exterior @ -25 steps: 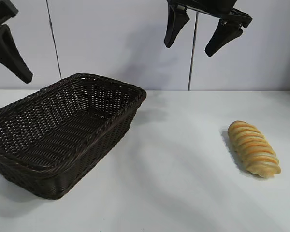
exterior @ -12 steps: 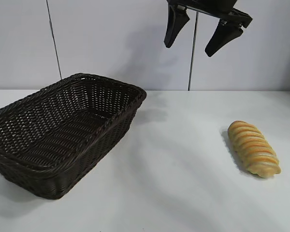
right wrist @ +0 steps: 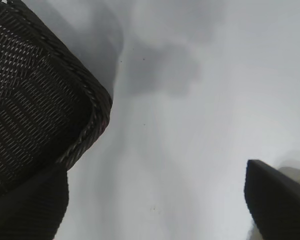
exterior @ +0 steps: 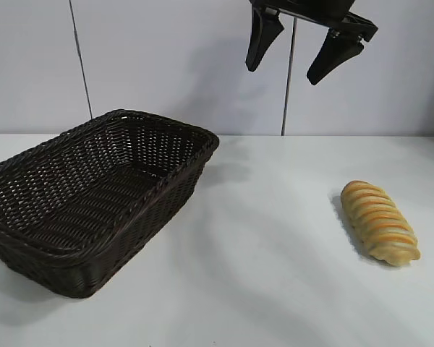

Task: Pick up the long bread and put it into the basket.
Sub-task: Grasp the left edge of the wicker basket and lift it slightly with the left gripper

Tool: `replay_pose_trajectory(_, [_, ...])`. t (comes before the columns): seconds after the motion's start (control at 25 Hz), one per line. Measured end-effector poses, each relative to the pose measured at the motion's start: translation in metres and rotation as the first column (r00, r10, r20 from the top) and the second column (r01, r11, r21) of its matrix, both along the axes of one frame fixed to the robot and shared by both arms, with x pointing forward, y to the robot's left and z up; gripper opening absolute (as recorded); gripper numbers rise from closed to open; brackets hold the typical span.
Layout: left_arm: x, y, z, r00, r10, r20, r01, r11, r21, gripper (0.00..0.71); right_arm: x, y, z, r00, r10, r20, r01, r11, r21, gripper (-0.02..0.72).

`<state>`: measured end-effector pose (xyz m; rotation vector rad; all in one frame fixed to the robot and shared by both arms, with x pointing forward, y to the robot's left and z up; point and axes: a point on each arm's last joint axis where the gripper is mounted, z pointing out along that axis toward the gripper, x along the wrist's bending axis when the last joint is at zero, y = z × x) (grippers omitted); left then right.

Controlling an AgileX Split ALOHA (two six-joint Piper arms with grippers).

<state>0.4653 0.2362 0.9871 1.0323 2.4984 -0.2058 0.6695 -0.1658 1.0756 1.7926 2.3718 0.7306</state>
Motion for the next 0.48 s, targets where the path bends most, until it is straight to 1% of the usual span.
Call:
replay_pose_trajectory(0.2, [0.003,-0.014,-0.01,0.999,0.037,-0.006,-0.036,0.999,0.036,0.471,0.0,0.0,0.0,1.0,0.0,0.0,0.0,1.0,0.0,0.684])
replay_pose_trajectory(0.32, [0.005,-0.019,-0.02,0.996,0.076,-0.038,-0.073,0.995,0.072,0.471,0.0,0.0,0.0,1.0,0.0,0.0,0.0,1.0,0.0,0.684])
replay_pose_trajectory(0.4, [0.007,-0.021,-0.028,0.995,0.082,-0.052,-0.076,0.992,0.101,0.471,0.0,0.0,0.0,1.0,0.0,0.0,0.0,1.0,0.0,0.684])
replay_pose_trajectory(0.48, [0.012,-0.025,-0.035,0.995,0.086,-0.043,-0.081,0.991,0.105,0.471,0.0,0.0,0.0,1.0,0.0,0.0,0.0,1.0,0.0,0.684])
